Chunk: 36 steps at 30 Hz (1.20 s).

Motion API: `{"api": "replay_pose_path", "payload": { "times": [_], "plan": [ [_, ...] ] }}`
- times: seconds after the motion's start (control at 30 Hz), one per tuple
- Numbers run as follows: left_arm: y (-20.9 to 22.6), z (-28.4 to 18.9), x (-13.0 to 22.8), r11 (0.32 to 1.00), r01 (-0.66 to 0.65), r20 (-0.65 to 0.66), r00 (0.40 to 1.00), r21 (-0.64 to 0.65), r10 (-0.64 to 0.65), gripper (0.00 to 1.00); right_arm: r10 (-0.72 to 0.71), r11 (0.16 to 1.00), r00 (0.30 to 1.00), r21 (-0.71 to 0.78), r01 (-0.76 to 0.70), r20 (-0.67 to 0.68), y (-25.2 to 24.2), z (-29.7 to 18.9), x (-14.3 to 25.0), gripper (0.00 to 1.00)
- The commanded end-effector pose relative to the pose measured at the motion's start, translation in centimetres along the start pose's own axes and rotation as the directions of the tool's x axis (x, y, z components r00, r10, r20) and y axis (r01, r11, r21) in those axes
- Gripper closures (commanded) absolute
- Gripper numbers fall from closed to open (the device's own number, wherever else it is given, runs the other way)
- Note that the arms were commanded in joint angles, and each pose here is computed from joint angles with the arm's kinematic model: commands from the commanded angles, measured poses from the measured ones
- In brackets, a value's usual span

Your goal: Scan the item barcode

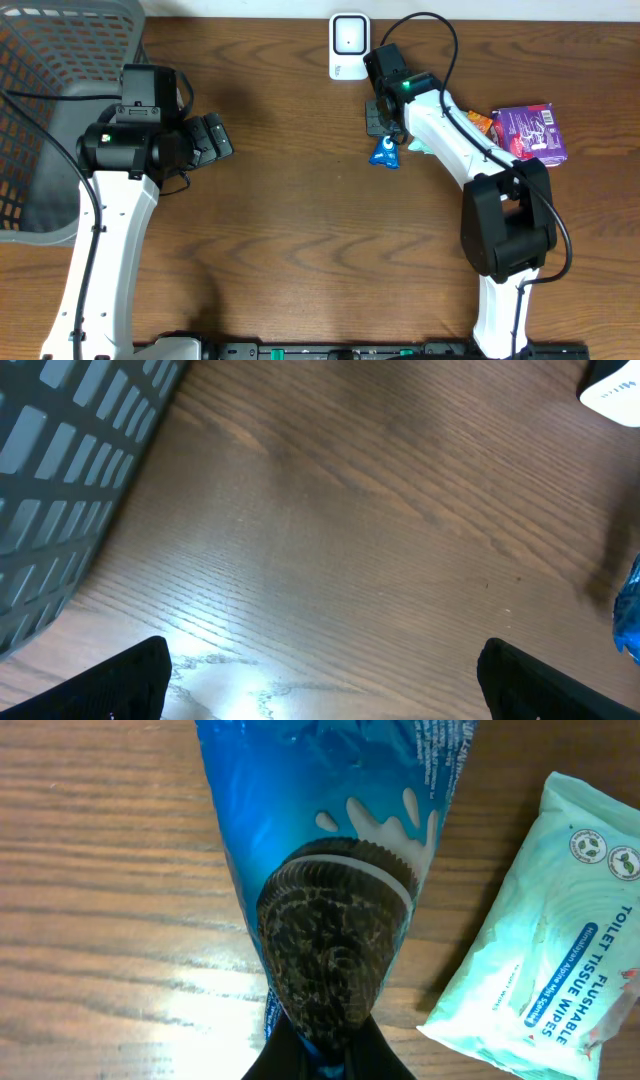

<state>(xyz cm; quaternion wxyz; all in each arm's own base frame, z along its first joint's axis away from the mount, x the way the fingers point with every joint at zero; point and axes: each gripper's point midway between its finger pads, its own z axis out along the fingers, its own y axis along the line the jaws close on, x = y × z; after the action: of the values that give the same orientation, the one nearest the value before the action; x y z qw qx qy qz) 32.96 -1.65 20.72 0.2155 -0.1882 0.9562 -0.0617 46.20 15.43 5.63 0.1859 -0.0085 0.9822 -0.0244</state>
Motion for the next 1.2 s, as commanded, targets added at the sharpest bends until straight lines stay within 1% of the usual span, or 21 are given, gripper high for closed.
{"api": "replay_pose_path", "payload": {
  "times": [0.0,0.03,0.1,0.13,0.2,0.27,0.43,0.57,0.7,0.87,0.97,1.03,1.17],
  "plan": [
    [0.2,0.0,-0.2,1.000,0.004,0.006,1.000,-0.012,-0.004,0.02,0.037,0.999,0.999,0.007,-0.036,-0.018,0.6,1.3,0.5,0.98],
    [0.2,0.0,-0.2,1.000,0.004,0.006,1.000,-0.012,-0.004,0.02,0.025,1.000,0.999,-0.010,-0.026,-0.033,1.1,1.7,0.9,0.94],
    [0.2,0.0,-0.2,1.000,0.004,0.006,1.000,-0.012,-0.004,0.02,-0.041,0.999,0.998,-0.031,0.040,-0.047,1.9,2.1,1.4,0.76],
    [0.2,0.0,-0.2,1.000,0.004,0.006,1.000,-0.012,-0.004,0.02,-0.070,0.997,0.996,-0.031,0.069,-0.046,2.0,2.1,1.4,0.64],
    [0.2,0.0,-0.2,1.000,0.004,0.006,1.000,-0.012,-0.004,0.02,-0.106,0.994,0.993,-0.028,0.105,-0.045,2.2,2.0,1.6,0.50],
    [0.2,0.0,-0.2,1.000,0.004,0.006,1.000,-0.012,-0.004,0.02,-0.102,0.994,0.994,-0.031,0.101,-0.040,2.2,1.5,1.4,0.47],
    [0.2,0.0,-0.2,1.000,0.004,0.006,1.000,-0.012,-0.004,0.02,-0.050,0.998,0.999,-0.047,0.049,-0.008,2.2,-0.9,0.6,0.47],
    [0.2,0.0,-0.2,1.000,0.004,0.006,1.000,-0.012,-0.004,0.02,-0.038,0.998,0.998,-0.056,0.040,0.044,1.9,-3.1,-0.6,0.50],
    [0.2,0.0,-0.2,1.000,0.004,0.006,1.000,-0.012,-0.004,0.02,-0.034,0.998,0.998,-0.055,0.037,0.046,1.7,-3.3,-0.7,0.53],
    [0.2,0.0,-0.2,1.000,0.004,0.006,1.000,-0.012,-0.004,0.02,-0.041,0.998,0.999,-0.045,0.042,0.016,1.6,-2.3,0.2,0.53],
    [0.2,0.0,-0.2,1.000,0.004,0.006,1.000,-0.012,-0.004,0.02,-0.046,0.998,0.999,-0.036,0.046,-0.010,1.5,-1.0,1.1,0.59],
    [0.2,0.0,-0.2,1.000,0.004,0.006,1.000,-0.012,-0.004,0.02,-0.050,0.998,0.998,-0.032,0.049,-0.028,1.5,0.0,1.9,0.66],
    [0.2,0.0,-0.2,1.000,0.004,0.006,1.000,-0.012,-0.004,0.02,-0.061,0.998,0.995,-0.029,0.059,-0.085,1.5,2.1,4.0,0.76]
  ]
}}
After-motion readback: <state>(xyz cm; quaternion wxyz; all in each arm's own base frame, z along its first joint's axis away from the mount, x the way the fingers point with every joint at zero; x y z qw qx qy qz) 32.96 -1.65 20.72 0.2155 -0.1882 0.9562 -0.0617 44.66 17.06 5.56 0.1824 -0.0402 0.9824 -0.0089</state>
